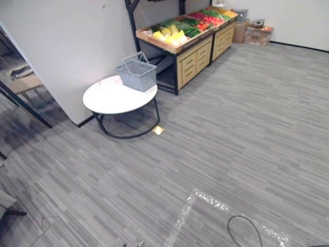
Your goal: Pick vegetable in the basket
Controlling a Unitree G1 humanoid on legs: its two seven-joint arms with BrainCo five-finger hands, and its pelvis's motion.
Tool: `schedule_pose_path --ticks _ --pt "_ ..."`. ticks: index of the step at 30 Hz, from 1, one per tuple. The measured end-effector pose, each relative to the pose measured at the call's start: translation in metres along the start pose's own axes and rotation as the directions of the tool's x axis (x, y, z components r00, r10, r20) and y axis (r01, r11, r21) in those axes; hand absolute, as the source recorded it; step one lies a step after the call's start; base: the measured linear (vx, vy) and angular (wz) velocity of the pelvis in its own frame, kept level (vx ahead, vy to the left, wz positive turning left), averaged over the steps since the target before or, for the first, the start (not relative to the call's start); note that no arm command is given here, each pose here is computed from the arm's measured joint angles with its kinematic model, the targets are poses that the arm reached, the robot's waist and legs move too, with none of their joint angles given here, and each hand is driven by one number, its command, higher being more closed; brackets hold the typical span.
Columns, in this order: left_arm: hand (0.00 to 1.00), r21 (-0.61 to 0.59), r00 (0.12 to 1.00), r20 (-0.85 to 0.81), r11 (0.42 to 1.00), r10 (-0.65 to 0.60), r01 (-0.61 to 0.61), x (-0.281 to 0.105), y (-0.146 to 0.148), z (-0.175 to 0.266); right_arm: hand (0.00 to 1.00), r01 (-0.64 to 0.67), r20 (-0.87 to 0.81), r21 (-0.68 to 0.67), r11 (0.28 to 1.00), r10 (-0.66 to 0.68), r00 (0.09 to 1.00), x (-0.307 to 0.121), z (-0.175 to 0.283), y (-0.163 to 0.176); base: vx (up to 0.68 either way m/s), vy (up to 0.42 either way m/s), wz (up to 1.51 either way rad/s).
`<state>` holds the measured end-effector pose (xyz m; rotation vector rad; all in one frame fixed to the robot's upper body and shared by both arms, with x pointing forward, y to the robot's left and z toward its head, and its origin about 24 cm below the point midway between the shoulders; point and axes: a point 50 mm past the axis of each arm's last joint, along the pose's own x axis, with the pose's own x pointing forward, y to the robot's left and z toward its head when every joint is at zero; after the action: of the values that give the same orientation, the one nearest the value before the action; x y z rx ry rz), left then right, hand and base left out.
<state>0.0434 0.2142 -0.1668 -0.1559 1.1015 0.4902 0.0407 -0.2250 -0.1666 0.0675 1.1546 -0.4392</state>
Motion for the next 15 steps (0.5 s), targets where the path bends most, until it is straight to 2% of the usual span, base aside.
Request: schedule_pose_path --ticks 8,15 --pt "0.0 0.113 0.999 -0.015 0.993 -0.034 0.036 0.0005 0.0003 -0.0004 0.0 -0.042 -0.013 -0.062 0.997 0.042 0.999 0.0013 0.0013 0.0047 0.0 -0.034 -0.01" --pt "0.0 0.117 0.999 -0.028 0.992 -0.034 0.037 0.0012 -0.0012 -0.0003 0.0 -0.049 -0.022 -0.077 0.996 0.047 0.999 0.0026 0.0038 0.0066 0.01 -0.021 0.0"
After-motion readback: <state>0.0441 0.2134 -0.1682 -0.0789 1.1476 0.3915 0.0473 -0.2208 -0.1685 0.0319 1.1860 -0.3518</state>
